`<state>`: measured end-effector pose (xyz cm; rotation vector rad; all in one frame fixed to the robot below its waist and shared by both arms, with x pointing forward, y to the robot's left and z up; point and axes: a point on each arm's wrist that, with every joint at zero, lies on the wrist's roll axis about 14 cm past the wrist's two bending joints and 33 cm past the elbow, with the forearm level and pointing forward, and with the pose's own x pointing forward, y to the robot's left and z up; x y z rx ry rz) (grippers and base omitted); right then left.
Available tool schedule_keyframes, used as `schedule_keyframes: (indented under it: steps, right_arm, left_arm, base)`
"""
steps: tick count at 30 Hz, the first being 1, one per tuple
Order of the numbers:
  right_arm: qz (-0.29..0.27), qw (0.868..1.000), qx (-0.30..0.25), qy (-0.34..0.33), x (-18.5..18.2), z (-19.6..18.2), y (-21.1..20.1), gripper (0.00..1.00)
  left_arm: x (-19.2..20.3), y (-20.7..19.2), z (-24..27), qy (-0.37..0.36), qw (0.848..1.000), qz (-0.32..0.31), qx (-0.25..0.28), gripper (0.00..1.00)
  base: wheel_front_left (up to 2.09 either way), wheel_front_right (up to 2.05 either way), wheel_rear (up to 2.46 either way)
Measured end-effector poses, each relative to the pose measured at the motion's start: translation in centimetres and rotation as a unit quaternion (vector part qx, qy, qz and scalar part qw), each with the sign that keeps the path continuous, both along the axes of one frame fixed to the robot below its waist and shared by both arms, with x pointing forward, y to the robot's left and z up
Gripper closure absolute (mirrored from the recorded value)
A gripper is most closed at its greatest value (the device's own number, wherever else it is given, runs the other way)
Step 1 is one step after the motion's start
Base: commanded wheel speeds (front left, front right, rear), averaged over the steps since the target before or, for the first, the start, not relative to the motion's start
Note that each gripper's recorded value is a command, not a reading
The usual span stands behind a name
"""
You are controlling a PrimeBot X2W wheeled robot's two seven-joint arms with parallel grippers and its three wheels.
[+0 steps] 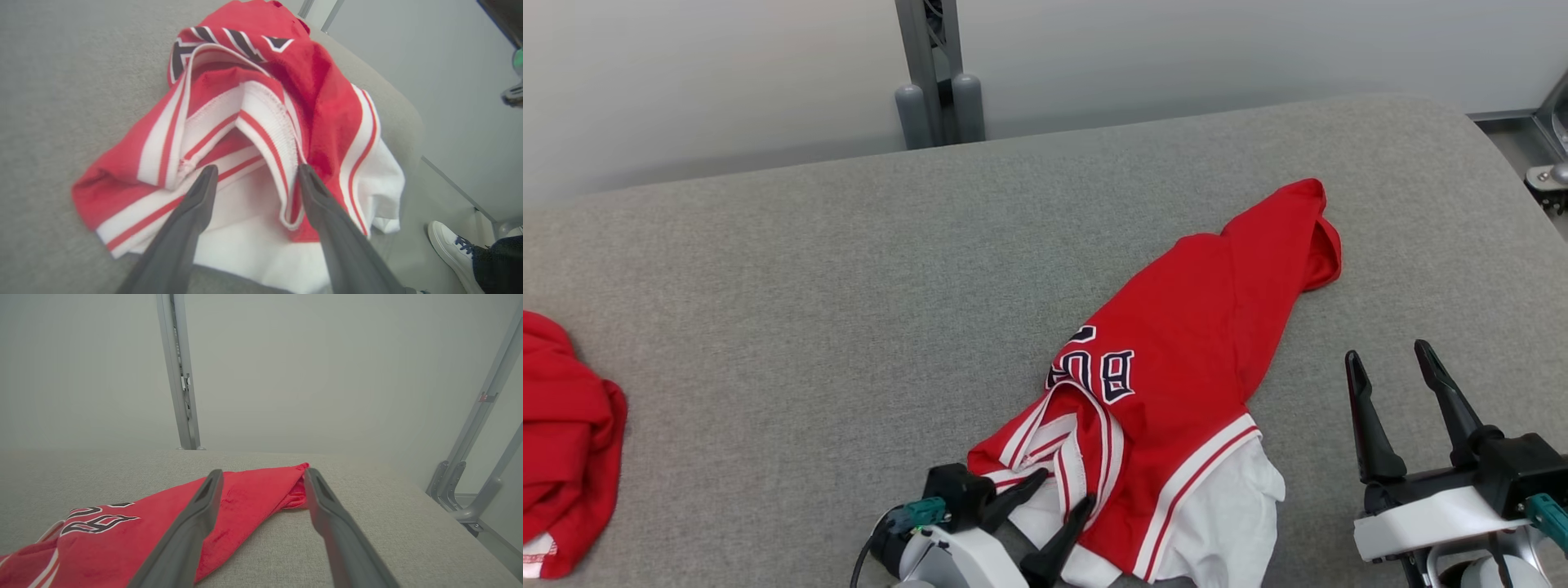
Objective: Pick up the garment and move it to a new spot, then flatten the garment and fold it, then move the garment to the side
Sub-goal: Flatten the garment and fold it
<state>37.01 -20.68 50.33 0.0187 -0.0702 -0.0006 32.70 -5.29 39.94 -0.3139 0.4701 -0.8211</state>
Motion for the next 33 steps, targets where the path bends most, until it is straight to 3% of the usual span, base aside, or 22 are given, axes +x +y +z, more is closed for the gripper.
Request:
schedule_keyframes:
  steps: [8,9,10,11,17,23,26,33]
  right_arm:
    - [-0.009,1.0,0.001,0.006,0.3,-0.4,-0.4,0.0]
    - [-0.009,1.0,0.001,0.007,0.3,-0.4,-0.4,0.0]
    - [-0.008,1.0,-0.001,0.007,0.3,-0.5,-0.4,0.0]
    - [-0.007,1.0,-0.002,0.007,0.3,-0.5,-0.3,0.0]
    - [-0.004,1.0,-0.005,0.005,0.4,-0.3,-0.1,0.0]
    - [-0.002,1.0,-0.007,-0.003,0.4,0.3,0.0,0.0]
    - [0.0,1.0,-0.007,-0.007,0.3,0.5,0.2,0.0]
    - [0.001,1.0,-0.008,-0.016,-0.1,1.1,0.3,0.0]
  left_arm:
    - [-0.6,-2.2,0.6,0.043,0.998,-0.028,-0.043,0.0]
    - [-0.7,-2.3,0.8,0.054,0.997,-0.031,-0.052,0.5]
    - [-0.7,-2.4,1.0,0.055,0.996,-0.034,-0.056,0.82]
    - [-0.5,-2.4,1.2,0.056,0.996,-0.033,-0.06,1.0]
    - [3.5,-0.9,3.8,0.043,0.993,0.032,-0.106,1.0]
    - [8.6,2.4,9.1,-0.02,0.977,0.121,-0.172,1.0]
    - [10.8,5.1,11.7,-0.066,0.965,0.168,-0.191,1.0]
    - [14.4,10.8,20.2,-0.19,0.917,0.249,-0.246,1.0]
  base:
    - [0.0,0.0,0.0]
    - [0.0,0.0,0.0]
    - [0.0,0.0,0.0]
    - [0.0,0.0,0.0]
    - [0.0,0.0,0.0]
    - [0.0,0.0,0.0]
    - [0.0,0.0,0.0]
    - [0.0,0.0,0.0]
